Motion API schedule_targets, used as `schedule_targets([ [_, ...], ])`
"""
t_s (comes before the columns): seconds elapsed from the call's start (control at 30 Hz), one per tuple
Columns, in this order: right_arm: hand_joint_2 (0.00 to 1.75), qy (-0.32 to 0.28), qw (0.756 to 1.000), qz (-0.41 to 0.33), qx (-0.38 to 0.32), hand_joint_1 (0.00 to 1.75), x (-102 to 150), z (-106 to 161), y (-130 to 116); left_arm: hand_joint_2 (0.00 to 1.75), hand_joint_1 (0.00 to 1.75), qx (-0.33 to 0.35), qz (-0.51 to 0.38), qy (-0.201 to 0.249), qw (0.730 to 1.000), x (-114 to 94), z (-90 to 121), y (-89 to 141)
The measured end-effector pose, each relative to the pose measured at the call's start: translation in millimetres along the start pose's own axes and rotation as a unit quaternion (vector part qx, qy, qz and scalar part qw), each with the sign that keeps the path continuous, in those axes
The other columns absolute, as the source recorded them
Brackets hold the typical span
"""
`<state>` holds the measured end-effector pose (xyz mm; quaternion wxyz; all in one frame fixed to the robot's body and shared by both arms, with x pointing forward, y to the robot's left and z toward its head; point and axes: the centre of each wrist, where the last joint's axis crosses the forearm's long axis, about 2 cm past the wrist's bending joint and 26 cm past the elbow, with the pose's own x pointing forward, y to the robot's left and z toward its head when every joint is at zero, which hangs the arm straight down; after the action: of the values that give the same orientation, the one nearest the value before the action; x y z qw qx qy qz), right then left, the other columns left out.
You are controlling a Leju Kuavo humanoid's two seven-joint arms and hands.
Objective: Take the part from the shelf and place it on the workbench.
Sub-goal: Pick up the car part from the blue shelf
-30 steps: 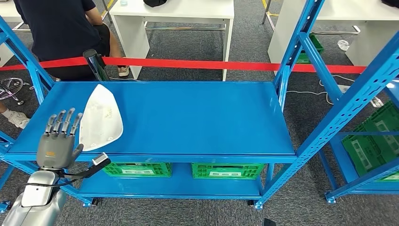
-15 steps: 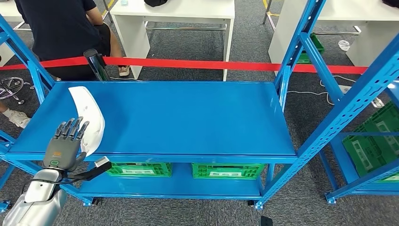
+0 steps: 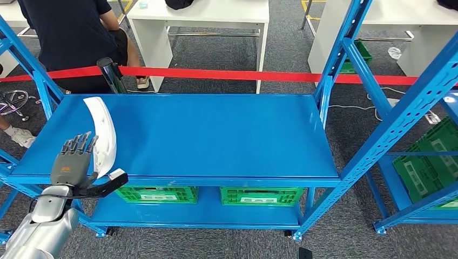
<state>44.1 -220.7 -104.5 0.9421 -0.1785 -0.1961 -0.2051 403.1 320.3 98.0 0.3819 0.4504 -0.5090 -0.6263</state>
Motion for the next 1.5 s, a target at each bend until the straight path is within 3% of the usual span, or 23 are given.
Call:
schedule_targets([
  [0.17, 0.0, 0.001, 1.0, 0.001, 0.001, 0.0, 0, 0, 0, 1.75, 0.04, -0.03, 0.036, 0.048, 0.998, 4, -7, 6],
  [0.23, 0.0, 0.001, 1.0, 0.002, 0.001, 0.0, 0, 0, 0, 1.75, 0.38, -0.037, 0.058, 0.059, 0.996, 8, -9, 8],
  [0.3, 0.0, 0.001, 1.0, 0.003, 0.002, 0.0, 0, 0, 0, 1.75, 1.17, -0.05, 0.08, 0.069, 0.993, 11, -12, 9],
  [0.37, 0.0, 0.001, 1.0, 0.004, 0.002, 0.0, 0, 0, 0, 1.75, 1.71, -0.067, 0.099, 0.076, 0.99, 14, -13, 10],
  [0.4, 0.0, 0.001, 1.0, 0.005, 0.003, 0.0, 0, 0, 0, 1.75, 1.75, -0.074, 0.108, 0.079, 0.988, 16, -14, 10],
  [0.9, 0.0, 0.006, 1.0, 0.006, 0.004, 0.0, 0, 0, 0, 1.75, 1.75, -0.103, 0.161, 0.078, 0.979, 35, -15, 5],
  [1.5, 0.0, 0.005, 1.0, 0.008, 0.01, 0.0, 0, 0, 0, 1.75, 1.75, -0.099, 0.194, 0.066, 0.974, 40, -18, 8],
])
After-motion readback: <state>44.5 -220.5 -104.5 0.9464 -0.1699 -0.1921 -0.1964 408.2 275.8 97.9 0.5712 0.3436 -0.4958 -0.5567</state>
